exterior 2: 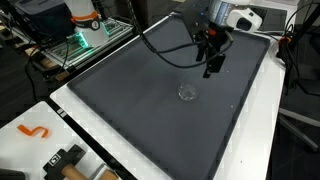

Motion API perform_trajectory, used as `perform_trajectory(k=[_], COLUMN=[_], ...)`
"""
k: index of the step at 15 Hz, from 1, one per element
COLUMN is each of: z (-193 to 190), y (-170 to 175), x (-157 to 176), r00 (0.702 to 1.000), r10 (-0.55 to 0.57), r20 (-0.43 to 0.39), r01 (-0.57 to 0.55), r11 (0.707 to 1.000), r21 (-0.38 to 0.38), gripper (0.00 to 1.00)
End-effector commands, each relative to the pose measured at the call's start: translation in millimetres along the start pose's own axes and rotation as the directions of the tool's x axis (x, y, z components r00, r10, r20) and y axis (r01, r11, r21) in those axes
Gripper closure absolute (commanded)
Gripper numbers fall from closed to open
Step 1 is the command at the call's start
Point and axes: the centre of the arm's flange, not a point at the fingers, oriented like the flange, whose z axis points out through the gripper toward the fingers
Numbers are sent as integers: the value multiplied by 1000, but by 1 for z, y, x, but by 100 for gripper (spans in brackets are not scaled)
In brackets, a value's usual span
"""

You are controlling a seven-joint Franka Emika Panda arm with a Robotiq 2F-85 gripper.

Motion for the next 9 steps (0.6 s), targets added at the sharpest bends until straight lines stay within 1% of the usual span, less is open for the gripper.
perform_trajectory(k=[1, 6, 9], z=[-9, -13, -9], y=[-9, -21, -24], x=[20, 41, 51], r00=[993, 965, 947], r10=[85, 208, 268], r20=[78, 157, 177], r01=[-82, -191, -242], r11=[995, 975, 958], r21=[-50, -117, -154], gripper=[0, 0, 0])
